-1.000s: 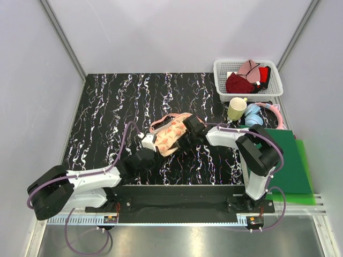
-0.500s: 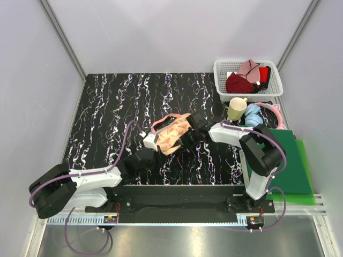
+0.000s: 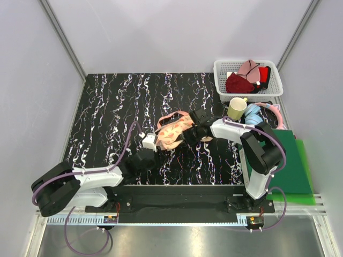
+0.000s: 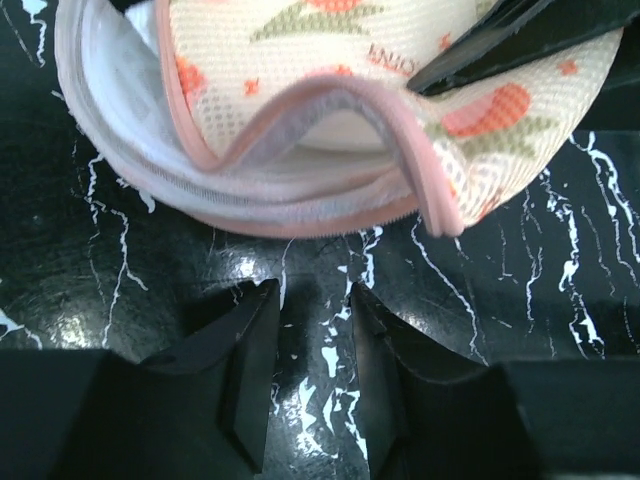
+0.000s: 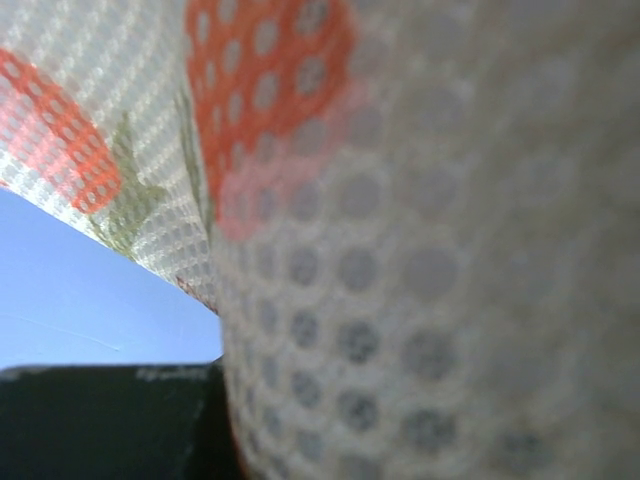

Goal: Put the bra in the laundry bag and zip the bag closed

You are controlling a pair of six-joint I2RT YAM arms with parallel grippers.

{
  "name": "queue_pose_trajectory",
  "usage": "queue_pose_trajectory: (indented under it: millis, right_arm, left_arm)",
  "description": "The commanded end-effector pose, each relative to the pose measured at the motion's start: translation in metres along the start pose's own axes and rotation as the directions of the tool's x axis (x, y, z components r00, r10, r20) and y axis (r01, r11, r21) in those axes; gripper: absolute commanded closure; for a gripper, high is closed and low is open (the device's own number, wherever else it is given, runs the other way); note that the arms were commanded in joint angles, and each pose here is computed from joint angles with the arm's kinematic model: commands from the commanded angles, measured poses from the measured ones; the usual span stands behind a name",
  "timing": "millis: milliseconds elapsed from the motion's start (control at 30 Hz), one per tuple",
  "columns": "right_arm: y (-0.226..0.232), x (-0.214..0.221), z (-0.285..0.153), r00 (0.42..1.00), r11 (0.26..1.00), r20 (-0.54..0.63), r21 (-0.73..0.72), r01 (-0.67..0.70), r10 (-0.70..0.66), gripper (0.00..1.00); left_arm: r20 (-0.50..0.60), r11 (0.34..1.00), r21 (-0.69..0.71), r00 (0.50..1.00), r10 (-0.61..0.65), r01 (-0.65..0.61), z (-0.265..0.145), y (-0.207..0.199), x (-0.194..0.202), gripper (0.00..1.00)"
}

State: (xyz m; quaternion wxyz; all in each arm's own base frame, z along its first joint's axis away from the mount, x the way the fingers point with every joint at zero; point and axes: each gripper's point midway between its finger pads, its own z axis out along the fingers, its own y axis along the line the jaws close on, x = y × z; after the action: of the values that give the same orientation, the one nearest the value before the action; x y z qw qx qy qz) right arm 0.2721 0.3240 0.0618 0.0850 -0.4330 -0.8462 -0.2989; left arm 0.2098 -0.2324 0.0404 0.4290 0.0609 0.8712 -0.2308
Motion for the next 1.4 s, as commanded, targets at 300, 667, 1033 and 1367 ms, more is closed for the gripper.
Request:
queue_pose_trajectory:
  millis: [300, 667, 1033, 1367]
  right_arm:
    - [0.016, 0.001, -0.005, 0.993, 0.993, 0.0, -0.01, -0.12, 0.12, 0.99]
    - [0.026, 0.003, -0.008, 0.989, 0.989, -0.002, -0.03, -0.146, 0.146, 0.99]
    - [0.023, 0.002, -0.008, 0.988, 0.988, 0.001, -0.026, -0.153, 0.153, 1.0]
    - [0.017, 0.001, -0.006, 0.989, 0.988, 0.004, -0.014, -0.151, 0.151, 1.0]
  left_arm:
    - [0.145, 0.999, 0.042, 0.989, -0.006, -0.001, 0.002, -0.021, -0.039, 0.5]
    - [0.193, 0.998, 0.047, 0.981, 0.026, -0.036, 0.02, -0.044, -0.06, 0.53]
    - [0.185, 0.998, -0.038, 0.982, 0.049, -0.042, 0.028, -0.029, -0.056, 0.8]
    - [0.236, 1.0, -0.017, 0.972, 0.021, -0.017, 0.022, -0.034, -0.073, 1.0]
